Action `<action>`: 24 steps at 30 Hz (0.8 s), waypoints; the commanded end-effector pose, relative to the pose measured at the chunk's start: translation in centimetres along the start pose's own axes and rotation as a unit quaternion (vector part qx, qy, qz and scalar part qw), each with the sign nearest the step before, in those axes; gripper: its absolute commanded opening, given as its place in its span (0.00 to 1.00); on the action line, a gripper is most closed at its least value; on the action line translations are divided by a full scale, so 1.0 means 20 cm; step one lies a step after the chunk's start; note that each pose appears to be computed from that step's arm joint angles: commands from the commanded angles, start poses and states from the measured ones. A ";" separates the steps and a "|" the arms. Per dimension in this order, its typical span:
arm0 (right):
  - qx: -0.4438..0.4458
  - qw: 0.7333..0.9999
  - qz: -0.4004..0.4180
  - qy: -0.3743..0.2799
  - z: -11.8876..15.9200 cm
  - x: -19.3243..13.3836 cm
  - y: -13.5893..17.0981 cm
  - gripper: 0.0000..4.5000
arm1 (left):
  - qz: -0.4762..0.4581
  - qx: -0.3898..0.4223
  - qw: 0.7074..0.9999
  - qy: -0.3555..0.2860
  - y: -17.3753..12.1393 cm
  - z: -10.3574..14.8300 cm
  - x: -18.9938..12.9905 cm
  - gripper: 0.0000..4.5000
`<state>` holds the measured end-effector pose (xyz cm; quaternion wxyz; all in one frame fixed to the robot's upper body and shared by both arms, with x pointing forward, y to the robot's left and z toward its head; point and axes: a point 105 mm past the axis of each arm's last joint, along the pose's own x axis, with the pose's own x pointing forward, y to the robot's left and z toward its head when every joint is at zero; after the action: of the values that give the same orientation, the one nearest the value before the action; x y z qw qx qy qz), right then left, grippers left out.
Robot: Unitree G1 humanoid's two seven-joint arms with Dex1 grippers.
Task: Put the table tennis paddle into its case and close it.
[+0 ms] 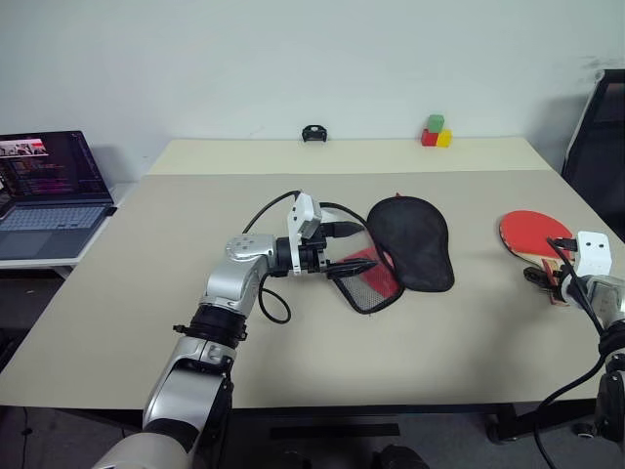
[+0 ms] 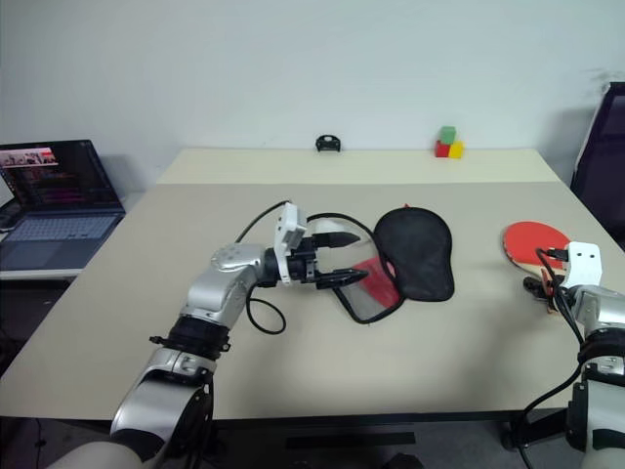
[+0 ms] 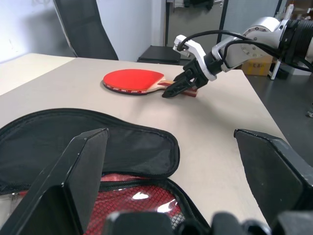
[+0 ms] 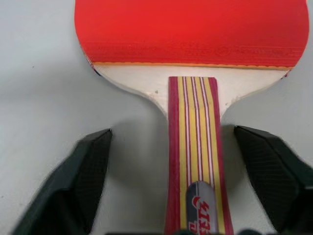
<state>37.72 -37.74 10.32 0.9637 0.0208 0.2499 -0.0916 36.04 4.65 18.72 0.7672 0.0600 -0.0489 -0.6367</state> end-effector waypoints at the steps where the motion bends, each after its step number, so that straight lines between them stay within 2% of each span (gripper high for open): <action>1: -0.007 1.000 0.002 0.022 -0.05 0.03 0.04 0.61 | 0.004 0.021 1.000 -0.011 0.01 0.06 -0.01 1.00; 3: -0.004 1.000 0.009 0.023 -0.05 0.04 0.06 0.45 | 0.005 0.021 1.000 -0.009 0.01 0.05 -0.02 1.00; 5: 0.000 1.000 0.009 0.023 -0.05 0.04 0.06 0.32 | 0.006 0.022 1.000 -0.007 0.01 0.05 -0.03 1.00; 7: 0.007 1.000 0.005 0.021 -0.04 0.04 0.06 0.25 | 0.009 0.022 1.000 -0.005 0.01 0.05 -0.03 1.00; 14: 0.025 1.000 -0.004 -0.011 0.04 0.03 0.06 0.24 | 0.025 0.017 1.000 0.004 0.02 0.02 -0.10 1.00; 16: 0.027 0.999 0.006 -0.035 0.13 0.00 0.08 0.24 | 0.036 0.015 0.999 0.010 0.02 0.00 -0.14 1.00; 24: 0.013 0.995 0.036 -0.092 0.33 -0.11 0.18 0.24 | 0.056 0.013 0.998 0.011 0.02 0.00 -0.18 1.00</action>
<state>39.32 -34.58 13.80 0.9742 0.0329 0.2129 -0.0675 36.12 8.18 17.28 0.8013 0.0698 -0.0234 -0.5937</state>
